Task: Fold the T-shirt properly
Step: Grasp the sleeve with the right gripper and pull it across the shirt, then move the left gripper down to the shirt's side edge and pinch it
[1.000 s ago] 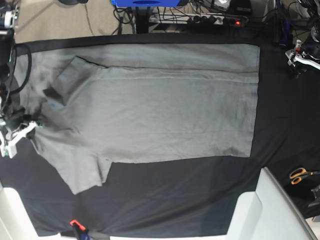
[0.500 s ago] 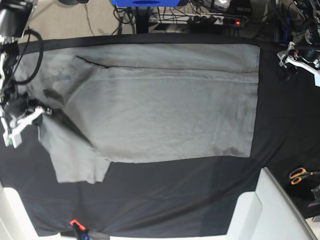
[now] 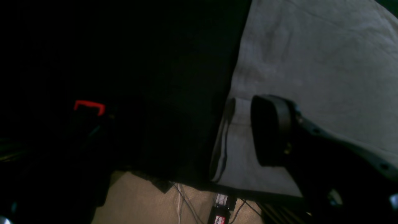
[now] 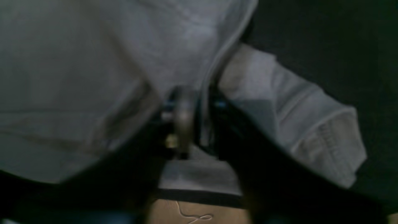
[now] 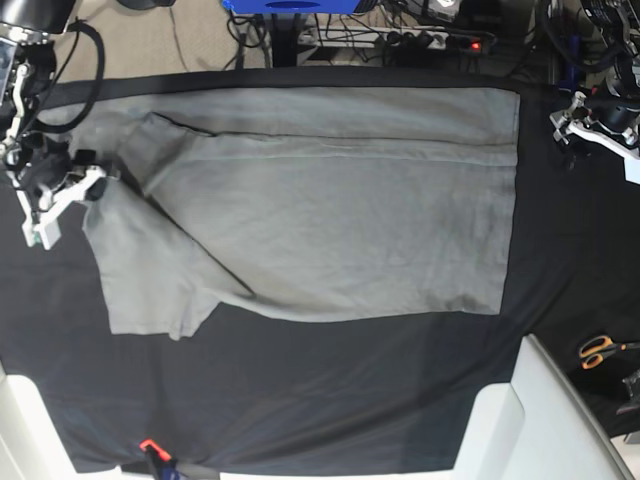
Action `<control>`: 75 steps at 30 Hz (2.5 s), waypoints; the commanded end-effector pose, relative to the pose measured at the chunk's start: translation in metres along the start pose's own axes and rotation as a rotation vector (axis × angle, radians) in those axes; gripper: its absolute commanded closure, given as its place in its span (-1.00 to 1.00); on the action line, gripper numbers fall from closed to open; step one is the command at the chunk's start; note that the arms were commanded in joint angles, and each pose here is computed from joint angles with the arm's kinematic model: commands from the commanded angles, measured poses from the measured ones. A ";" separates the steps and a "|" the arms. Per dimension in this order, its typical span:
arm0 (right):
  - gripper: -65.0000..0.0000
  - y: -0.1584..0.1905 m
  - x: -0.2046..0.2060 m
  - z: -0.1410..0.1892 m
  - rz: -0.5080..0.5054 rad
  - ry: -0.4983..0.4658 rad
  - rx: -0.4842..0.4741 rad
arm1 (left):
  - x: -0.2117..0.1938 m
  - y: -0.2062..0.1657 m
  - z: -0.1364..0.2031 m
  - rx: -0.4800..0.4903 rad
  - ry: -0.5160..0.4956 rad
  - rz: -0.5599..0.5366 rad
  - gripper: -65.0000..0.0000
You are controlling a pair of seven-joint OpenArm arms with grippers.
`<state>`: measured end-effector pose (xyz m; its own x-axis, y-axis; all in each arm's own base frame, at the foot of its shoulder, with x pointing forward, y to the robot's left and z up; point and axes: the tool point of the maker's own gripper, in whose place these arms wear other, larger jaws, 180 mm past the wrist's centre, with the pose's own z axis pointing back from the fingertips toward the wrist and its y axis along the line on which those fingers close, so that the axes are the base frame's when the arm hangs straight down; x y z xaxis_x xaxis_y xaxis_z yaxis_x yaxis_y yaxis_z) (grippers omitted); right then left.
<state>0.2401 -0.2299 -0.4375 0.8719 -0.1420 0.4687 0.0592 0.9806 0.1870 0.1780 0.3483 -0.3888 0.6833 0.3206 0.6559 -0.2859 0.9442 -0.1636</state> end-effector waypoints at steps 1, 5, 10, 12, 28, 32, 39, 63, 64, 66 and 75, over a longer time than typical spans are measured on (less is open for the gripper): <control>0.26 -0.002 0.024 0.010 0.027 -0.073 -0.009 | 0.013 0.001 0.004 -0.005 -0.040 -0.013 -0.55; -0.37 0.010 0.060 0.023 0.058 -0.217 -0.005 | 0.013 0.002 0.004 -0.004 -0.039 -0.012 -0.55; -0.39 0.003 0.119 -0.002 0.038 -0.254 -0.001 | 0.003 0.006 0.001 0.001 -0.015 0.009 -0.55; -0.39 -0.002 0.132 -0.031 0.021 -0.213 -0.003 | 0.003 0.006 0.001 0.002 -0.014 0.010 -0.55; -0.40 -0.023 0.148 -0.111 -0.051 -0.204 -0.008 | 0.011 0.003 -0.002 -0.006 -0.034 0.008 -0.57; -0.37 -0.003 0.149 -0.117 -0.040 -0.202 0.023 | 0.017 0.001 -0.004 -0.014 -0.049 0.009 -0.57; 0.70 0.000 0.153 -0.117 -0.040 -0.209 0.028 | 0.052 -0.006 -0.025 -0.042 -0.122 0.059 -0.55; 1.00 -0.004 0.170 -0.098 0.028 -0.310 0.006 | 0.084 -0.091 -0.183 -0.138 0.067 0.002 -0.55; 1.00 -0.004 0.168 -0.098 0.028 -0.307 0.006 | 0.076 -0.089 -0.182 -0.136 0.079 0.006 -0.55; 1.00 -0.004 0.168 -0.098 0.028 -0.307 0.006 | 0.062 -0.090 -0.182 -0.138 0.097 0.016 -0.55; 1.00 -0.004 0.168 -0.098 0.028 -0.307 0.006 | 0.021 -0.078 -0.165 -0.116 0.122 -0.035 -0.54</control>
<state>0.4140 -0.2362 -0.4674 0.7370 -0.1502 0.6589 0.0391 0.9828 0.1803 0.3347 0.2888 -0.4785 0.7360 0.3023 0.6057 -0.1755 0.9494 -0.2606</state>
